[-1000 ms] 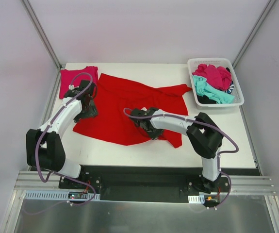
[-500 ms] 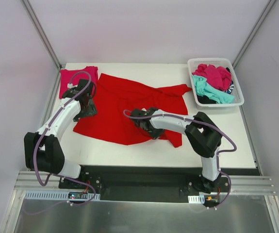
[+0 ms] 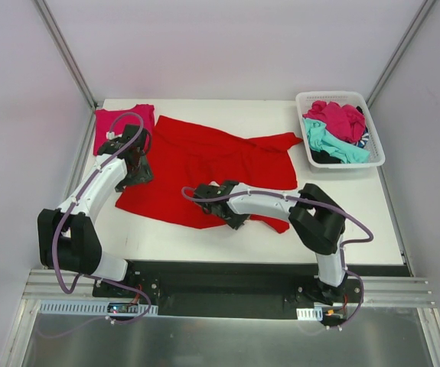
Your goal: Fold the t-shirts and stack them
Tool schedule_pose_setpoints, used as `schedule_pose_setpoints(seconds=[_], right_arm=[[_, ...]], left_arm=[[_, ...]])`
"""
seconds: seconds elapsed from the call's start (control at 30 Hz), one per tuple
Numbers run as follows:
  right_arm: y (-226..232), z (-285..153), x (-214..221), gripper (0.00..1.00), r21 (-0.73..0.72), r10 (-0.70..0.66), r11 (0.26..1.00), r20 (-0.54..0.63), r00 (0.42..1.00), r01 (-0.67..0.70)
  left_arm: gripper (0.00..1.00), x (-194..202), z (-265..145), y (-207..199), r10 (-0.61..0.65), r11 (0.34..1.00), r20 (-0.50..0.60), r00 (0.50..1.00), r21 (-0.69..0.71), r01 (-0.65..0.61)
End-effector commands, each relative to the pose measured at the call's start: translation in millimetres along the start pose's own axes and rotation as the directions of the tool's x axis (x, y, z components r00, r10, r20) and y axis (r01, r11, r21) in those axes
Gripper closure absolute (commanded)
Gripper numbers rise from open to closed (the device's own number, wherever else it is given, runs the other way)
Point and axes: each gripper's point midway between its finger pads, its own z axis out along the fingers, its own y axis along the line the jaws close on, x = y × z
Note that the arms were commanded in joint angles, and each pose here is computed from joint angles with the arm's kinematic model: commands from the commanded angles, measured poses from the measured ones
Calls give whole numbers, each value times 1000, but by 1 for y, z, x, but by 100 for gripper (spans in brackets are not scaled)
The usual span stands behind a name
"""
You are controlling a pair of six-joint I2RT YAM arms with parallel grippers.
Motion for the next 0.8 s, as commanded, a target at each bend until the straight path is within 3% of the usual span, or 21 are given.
schedule_pose_setpoints(seconds=[0.0, 0.77], right_arm=[[-7, -8, -4, 72, 1, 17, 1000, 9, 1000, -17], [-12, 43, 4, 75, -129, 68, 989, -83, 994, -79]], left_arm=[[33, -8, -13, 3, -3, 1000, 25, 1000, 20, 3], [33, -14, -22, 6, -3, 1000, 40, 999, 13, 2]])
